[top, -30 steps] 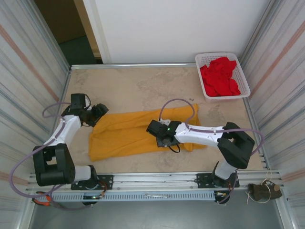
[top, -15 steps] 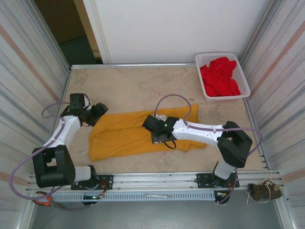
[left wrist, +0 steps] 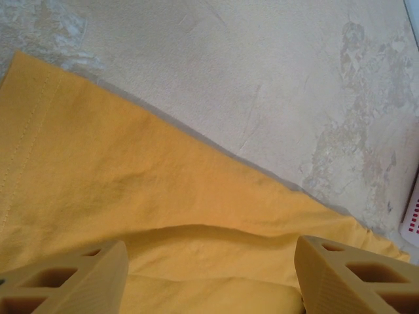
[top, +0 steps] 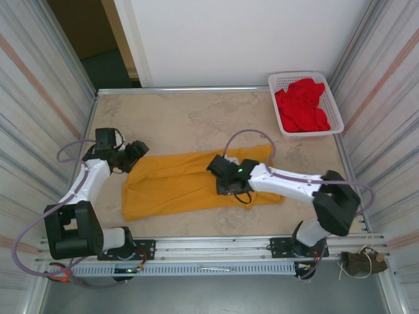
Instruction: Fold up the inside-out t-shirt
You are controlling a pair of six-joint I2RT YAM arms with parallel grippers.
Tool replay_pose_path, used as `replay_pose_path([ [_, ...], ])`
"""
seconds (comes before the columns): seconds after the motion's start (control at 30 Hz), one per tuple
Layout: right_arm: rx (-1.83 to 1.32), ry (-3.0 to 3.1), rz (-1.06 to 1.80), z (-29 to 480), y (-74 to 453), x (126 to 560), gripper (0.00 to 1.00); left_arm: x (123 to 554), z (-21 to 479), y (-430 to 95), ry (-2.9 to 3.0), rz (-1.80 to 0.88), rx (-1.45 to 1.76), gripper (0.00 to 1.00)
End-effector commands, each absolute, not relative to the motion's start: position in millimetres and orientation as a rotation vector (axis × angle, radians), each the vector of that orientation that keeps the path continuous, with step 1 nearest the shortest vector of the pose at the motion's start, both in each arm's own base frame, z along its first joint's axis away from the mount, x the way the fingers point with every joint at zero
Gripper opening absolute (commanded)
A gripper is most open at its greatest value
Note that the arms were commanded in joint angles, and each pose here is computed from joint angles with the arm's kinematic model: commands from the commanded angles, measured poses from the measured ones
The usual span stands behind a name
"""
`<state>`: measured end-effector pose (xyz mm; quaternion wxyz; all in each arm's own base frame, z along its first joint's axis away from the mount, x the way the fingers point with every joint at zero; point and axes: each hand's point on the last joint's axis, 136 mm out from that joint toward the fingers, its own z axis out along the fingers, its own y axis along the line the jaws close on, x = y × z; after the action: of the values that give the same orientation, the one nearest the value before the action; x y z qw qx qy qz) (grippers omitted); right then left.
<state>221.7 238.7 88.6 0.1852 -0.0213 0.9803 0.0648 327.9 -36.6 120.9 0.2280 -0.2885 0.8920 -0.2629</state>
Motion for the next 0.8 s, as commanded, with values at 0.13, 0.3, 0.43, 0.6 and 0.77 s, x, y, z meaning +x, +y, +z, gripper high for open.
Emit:
replay_pose_path([
  [0.13, 0.218, 2.687, 0.078, 105.0, 135.2, 283.5, 0.56, 326.3, 136.8, -39.0, 2.433, -0.750, -0.778, 0.69],
  [0.3, 0.350, 2.727, 0.166, 84.1, 100.6, 318.6, 0.58, 325.6, 134.9, -38.8, 2.435, -0.750, -0.785, 0.69],
  [0.43, 0.379, 2.744, 0.258, 75.1, 95.3, 337.6, 0.58, 326.4, 136.2, -38.7, 2.435, -0.750, -0.784, 0.69],
  [0.6, 0.410, 2.763, 0.356, 63.9, 98.4, 350.7, 0.57, 327.4, 137.0, -38.2, 2.435, -0.743, -0.781, 0.69],
  [0.77, 0.417, 2.778, 0.399, 54.0, 103.4, 355.7, 0.50, 328.3, 135.8, -38.4, 2.436, -0.747, -0.786, 0.69],
])
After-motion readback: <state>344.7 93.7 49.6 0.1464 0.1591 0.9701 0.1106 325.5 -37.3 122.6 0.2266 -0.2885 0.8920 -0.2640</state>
